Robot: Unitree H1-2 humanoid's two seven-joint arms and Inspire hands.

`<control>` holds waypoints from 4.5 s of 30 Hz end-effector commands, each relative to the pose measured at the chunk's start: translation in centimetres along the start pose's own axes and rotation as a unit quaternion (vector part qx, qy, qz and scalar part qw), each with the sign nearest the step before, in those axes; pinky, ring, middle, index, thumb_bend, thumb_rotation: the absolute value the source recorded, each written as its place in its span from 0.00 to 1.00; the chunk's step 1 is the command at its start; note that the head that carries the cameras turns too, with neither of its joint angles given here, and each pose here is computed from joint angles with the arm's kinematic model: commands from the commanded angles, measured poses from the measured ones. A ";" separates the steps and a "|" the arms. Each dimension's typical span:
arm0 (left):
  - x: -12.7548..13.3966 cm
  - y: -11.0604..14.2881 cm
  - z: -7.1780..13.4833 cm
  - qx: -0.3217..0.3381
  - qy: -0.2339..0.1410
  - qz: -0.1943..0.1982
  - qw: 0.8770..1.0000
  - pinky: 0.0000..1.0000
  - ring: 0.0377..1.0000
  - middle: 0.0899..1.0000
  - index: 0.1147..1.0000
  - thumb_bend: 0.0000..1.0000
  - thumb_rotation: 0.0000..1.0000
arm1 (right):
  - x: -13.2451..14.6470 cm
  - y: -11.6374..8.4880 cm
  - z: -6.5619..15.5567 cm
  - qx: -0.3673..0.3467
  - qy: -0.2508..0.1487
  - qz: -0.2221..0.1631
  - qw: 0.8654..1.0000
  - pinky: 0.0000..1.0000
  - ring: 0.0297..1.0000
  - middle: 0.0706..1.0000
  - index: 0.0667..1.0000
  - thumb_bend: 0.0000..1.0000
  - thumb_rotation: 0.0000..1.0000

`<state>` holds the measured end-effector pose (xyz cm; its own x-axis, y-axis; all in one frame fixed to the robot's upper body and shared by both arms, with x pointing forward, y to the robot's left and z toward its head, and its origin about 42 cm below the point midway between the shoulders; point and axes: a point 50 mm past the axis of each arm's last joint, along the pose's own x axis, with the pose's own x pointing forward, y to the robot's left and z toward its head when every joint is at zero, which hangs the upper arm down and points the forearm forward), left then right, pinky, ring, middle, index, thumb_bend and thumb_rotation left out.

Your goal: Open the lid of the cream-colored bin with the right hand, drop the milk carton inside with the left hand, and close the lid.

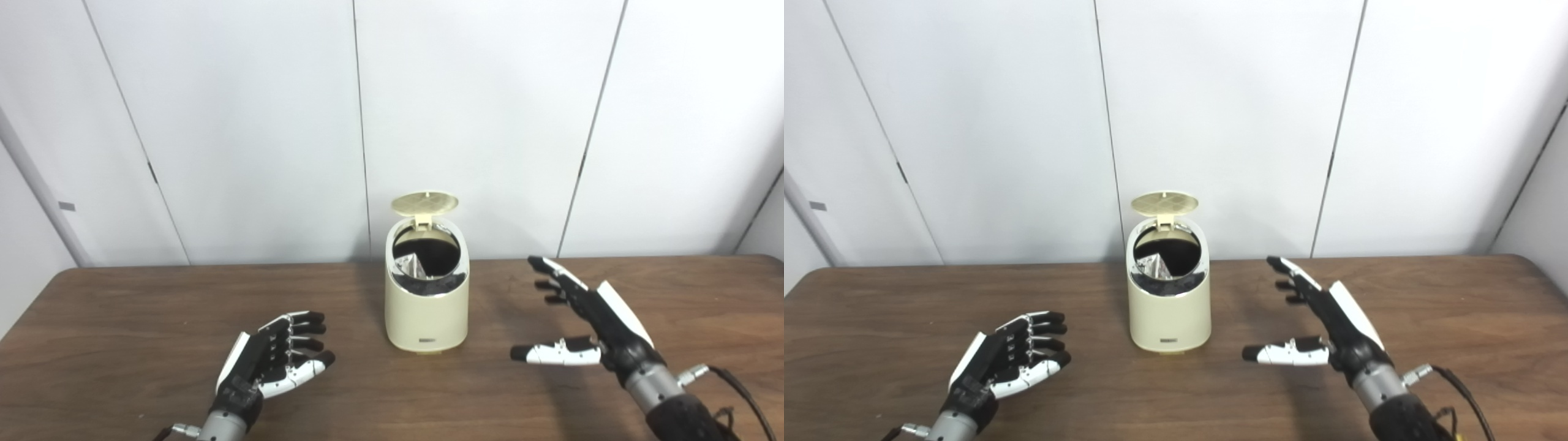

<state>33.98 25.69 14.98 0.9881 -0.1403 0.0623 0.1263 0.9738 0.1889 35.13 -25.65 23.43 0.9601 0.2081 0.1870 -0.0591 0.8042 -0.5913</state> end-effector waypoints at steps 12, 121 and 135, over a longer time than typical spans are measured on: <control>0.1 0.0 -0.5 0.007 -0.030 -0.008 0.999 0.54 0.64 0.69 0.71 0.65 0.20 | 8.6 -4.1 11.2 -0.103 -0.157 -0.034 0.982 0.67 0.82 0.88 0.88 0.69 0.37; -0.4 -0.3 -0.3 -0.003 -0.029 0.005 1.000 0.54 0.63 0.68 0.71 0.70 0.26 | 6.7 -0.4 11.0 -0.339 -0.155 0.176 0.911 0.99 1.00 0.84 0.85 0.73 0.52; -0.5 -0.3 -0.1 -0.007 -0.040 0.003 0.999 0.54 0.63 0.67 0.71 0.70 0.26 | 4.8 -4.7 7.7 -0.154 -0.128 0.044 0.979 0.83 0.93 0.93 0.93 0.73 0.29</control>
<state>33.28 25.27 13.45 0.9866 -0.1463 0.0722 0.1327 0.9771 0.1663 38.12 -23.44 32.09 0.8565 0.4630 0.2281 -0.0662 0.5369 -0.8411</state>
